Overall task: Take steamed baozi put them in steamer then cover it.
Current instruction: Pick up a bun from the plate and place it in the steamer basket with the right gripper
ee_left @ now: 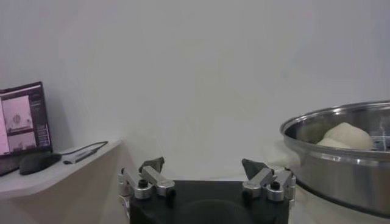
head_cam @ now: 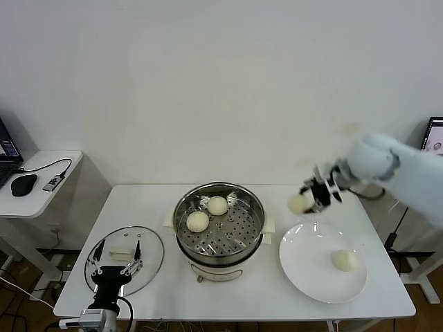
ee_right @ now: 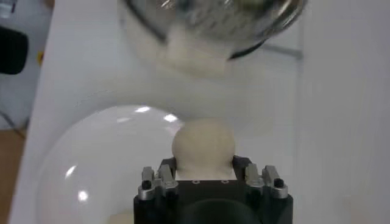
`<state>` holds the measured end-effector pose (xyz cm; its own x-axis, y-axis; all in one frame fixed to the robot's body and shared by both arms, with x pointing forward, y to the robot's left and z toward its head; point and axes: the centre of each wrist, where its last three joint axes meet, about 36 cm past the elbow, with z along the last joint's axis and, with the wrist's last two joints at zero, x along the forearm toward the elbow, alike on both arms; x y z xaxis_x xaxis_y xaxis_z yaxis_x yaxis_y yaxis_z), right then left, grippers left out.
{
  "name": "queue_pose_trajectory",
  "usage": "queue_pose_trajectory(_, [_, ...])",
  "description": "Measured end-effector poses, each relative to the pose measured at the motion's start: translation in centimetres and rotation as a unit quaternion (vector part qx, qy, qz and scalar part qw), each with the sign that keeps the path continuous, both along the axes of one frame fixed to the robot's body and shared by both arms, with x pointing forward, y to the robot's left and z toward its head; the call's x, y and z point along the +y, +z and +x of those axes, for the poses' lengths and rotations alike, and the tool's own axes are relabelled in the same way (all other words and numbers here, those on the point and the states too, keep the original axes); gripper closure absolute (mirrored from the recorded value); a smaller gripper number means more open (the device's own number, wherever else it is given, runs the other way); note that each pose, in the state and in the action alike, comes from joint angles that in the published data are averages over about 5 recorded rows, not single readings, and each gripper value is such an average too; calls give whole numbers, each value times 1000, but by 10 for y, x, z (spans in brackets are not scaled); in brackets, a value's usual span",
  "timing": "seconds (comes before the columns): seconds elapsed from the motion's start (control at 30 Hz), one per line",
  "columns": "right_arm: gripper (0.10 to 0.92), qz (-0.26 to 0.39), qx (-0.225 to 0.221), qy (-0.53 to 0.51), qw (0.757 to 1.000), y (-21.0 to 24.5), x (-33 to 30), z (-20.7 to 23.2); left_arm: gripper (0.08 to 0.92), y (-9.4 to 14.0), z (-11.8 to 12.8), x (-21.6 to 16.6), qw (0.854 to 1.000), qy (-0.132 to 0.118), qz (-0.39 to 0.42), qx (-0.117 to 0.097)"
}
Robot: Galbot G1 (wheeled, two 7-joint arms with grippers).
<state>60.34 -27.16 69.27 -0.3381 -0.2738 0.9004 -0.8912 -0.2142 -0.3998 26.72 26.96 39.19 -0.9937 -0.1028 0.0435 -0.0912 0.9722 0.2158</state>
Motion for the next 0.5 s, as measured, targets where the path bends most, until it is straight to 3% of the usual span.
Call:
queue_pose_trajectory(0.2, [435,1,-15,80,997,23,57,8,177,2,0,1,1000,4,0,-4])
queue_pose_trajectory(0.5, [428,-28,-15,234,972,5,143,8,177,6,-1,1,1000,10,-1,-10])
